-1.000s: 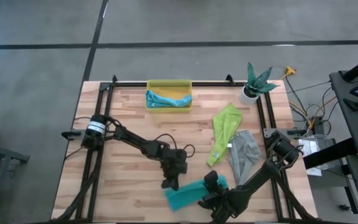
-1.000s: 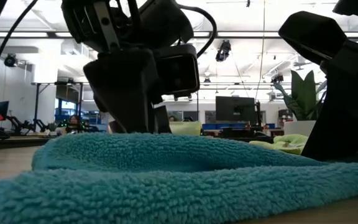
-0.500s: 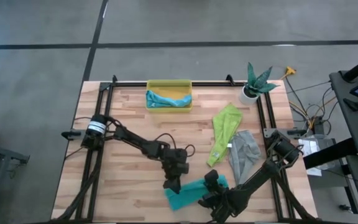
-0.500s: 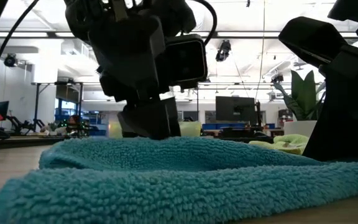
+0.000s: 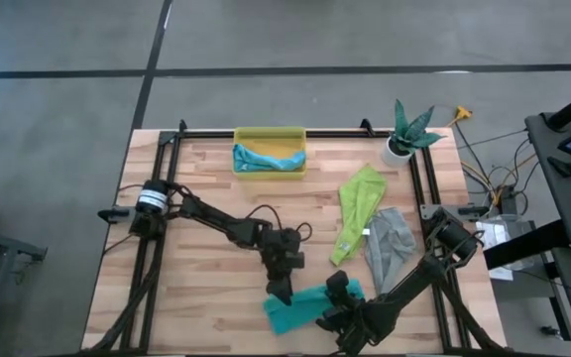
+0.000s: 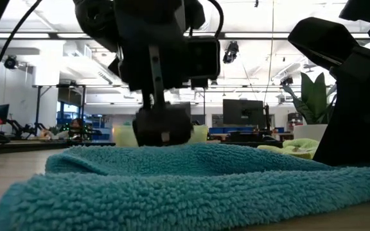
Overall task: Roll microfiber towels into tight, uniform cylinder then place into a basket
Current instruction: Roll the light blue towel
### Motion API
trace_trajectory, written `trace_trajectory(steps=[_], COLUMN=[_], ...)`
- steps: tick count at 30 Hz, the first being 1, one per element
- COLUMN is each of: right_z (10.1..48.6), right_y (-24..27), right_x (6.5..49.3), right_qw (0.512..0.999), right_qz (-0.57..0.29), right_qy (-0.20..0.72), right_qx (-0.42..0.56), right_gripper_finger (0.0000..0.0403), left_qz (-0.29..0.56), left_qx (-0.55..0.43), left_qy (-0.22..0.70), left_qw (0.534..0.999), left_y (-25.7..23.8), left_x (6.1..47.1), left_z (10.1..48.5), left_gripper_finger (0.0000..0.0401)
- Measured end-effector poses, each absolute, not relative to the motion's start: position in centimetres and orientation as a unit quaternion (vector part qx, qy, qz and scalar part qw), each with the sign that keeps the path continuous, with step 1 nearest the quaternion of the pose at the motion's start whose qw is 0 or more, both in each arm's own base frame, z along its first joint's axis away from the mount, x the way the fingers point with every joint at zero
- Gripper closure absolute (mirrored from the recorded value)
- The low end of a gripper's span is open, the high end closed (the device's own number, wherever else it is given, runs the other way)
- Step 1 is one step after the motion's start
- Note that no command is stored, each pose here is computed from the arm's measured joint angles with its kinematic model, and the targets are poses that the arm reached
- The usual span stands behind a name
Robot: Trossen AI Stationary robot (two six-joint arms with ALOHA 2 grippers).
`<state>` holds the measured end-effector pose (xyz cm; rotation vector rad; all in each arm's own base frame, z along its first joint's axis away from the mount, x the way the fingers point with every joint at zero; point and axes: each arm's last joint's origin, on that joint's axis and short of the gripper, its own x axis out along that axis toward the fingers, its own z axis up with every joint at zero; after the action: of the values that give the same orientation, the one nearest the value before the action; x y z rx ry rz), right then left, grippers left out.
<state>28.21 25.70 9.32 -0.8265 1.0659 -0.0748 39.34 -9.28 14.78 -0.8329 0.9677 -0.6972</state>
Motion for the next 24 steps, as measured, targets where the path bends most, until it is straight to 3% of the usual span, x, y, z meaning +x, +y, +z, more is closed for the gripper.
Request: trace_trajectory(steps=[4, 9, 14, 24], right_z=[9.2, 9.2, 9.2, 9.2], right_y=[25.7, 25.7, 25.7, 25.8], right_x=[28.1, 28.0, 28.0, 28.1], right_qw=[0.780, 0.780, 0.780, 0.781], right_qz=[-0.034, -0.034, -0.032, -0.030], right_qy=[0.493, 0.493, 0.494, 0.491], right_qx=[-0.383, -0.383, -0.383, -0.384], right_gripper_finger=[0.0394, 0.0394, 0.0394, 0.0394], left_qz=[-0.298, -0.206, -0.244, -0.228], left_qx=[-0.387, -0.357, -0.380, -0.385], left_qy=[0.459, 0.518, 0.502, 0.512], left_qw=[0.742, 0.750, 0.737, 0.733], left_y=[-8.0, -7.0, -7.5, -8.7], left_x=[38.9, 38.0, 38.5, 38.4], left_z=[15.4, 13.3, 13.0, 12.4], left_gripper_finger=[0.0122, 0.0122, 0.0122, 0.0122])
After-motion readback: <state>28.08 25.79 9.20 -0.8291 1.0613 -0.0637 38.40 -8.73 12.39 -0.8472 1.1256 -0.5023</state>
